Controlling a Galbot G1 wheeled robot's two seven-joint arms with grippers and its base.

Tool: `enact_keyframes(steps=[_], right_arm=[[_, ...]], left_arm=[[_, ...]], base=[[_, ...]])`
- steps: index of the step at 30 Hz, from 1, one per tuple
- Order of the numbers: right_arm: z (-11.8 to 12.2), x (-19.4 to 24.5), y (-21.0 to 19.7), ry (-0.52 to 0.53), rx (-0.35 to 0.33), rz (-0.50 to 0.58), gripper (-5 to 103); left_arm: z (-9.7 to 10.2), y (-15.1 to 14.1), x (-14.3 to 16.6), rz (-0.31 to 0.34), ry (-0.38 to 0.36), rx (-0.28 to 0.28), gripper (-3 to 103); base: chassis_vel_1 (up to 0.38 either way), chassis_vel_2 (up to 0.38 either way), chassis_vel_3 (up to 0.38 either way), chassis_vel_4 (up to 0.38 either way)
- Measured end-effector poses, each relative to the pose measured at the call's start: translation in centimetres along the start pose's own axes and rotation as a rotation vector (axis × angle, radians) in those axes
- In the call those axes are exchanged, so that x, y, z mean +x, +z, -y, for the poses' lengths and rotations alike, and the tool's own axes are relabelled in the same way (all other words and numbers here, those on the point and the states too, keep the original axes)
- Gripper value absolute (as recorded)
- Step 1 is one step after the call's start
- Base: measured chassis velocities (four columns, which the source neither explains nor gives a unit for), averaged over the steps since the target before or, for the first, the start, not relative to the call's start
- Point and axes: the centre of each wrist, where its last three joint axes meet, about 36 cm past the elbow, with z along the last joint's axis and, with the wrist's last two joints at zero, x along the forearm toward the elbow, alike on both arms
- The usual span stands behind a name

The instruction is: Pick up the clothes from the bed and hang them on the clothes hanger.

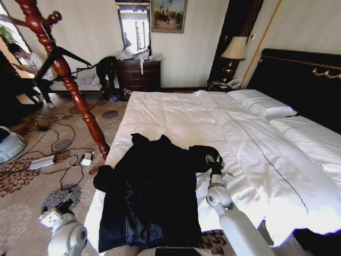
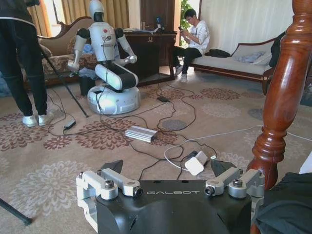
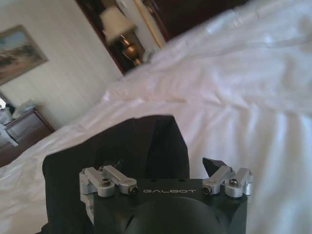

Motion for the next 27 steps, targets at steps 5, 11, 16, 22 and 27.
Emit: enact_keyframes(steps=[5, 11, 16, 22, 27], right_arm=[[-0.1, 0.5, -0.4, 0.047, -0.153, -0.114, 100], [-0.4, -0.1, 0.9, 0.063, -0.222, -0.211, 100], [-0.9, -0.7, 1.4, 0.072, -0.288, -0.26, 88], [-1.0, -1.1, 1.4, 0.08, -0.316, -0.259, 72], [-0.8, -1.1, 1.3, 0.087, -0.317, -0.246, 56]], left_arm=[[0.1, -0.1, 0.1, 0.003, 0.002, 0.001, 100], [-0.1, -0.3, 0.3, 0.007, 0.002, -0.001, 100], [-0.4, -0.3, 0.3, 0.01, -0.005, -0.006, 100], [-0.8, -0.3, 0.3, 0.011, -0.013, -0.009, 100], [-0.9, -0.2, 0.4, 0.011, -0.015, -0.01, 100]], base=[[0.0, 0.0, 0.0, 0.0], [0.0, 0.0, 0.0, 0.0], [0.0, 0.0, 0.0, 0.0], [0.0, 0.0, 0.0, 0.0], [0.0, 0.0, 0.0, 0.0]])
